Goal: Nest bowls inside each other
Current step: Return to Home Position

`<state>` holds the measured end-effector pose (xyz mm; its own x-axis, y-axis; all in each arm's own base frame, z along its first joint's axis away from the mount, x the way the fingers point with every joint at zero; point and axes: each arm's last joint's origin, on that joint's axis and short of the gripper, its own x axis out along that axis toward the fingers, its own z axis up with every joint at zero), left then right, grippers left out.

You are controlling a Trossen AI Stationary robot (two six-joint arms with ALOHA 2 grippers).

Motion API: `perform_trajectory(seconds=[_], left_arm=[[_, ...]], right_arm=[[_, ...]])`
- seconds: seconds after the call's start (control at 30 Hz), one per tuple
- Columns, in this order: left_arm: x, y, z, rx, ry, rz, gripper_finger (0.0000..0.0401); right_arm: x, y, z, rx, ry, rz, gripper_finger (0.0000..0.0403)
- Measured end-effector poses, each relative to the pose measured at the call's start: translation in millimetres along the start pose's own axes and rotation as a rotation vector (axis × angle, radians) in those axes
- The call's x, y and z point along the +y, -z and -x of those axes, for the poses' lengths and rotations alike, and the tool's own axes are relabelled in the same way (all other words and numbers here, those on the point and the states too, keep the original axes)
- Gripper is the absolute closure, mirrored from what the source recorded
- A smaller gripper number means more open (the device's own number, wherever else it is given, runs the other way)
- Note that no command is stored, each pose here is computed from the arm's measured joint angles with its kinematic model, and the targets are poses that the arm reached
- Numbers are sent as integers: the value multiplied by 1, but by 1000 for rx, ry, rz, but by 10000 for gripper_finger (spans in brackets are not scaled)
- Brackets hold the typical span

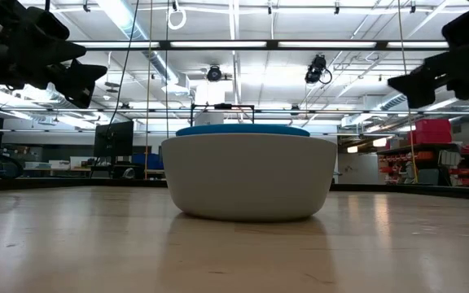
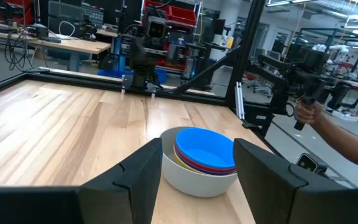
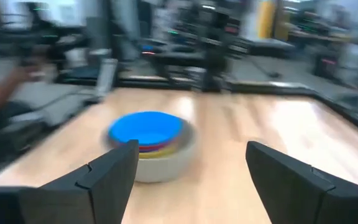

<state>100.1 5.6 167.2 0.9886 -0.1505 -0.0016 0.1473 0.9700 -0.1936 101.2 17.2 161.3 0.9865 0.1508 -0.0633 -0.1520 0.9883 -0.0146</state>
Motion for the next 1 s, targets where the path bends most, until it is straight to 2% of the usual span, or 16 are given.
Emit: perform_trajectory(seconds=[0.17,0.4,0.67,1.0], left_arm=[[0,0,0,0,0,-2,195],[0,-1,0,-6,1,-5,195],[0,-1,0,-12,-3,-14,195],[2,-1,0,-26,-77,-54,195]], right_arm=[[-6,-2,0,-18,173,-4,91],[-10,-3,1,-15,268,73,98],[-10,-3,1,-16,270,75,113],[-10,-3,1,-16,270,75,131]])
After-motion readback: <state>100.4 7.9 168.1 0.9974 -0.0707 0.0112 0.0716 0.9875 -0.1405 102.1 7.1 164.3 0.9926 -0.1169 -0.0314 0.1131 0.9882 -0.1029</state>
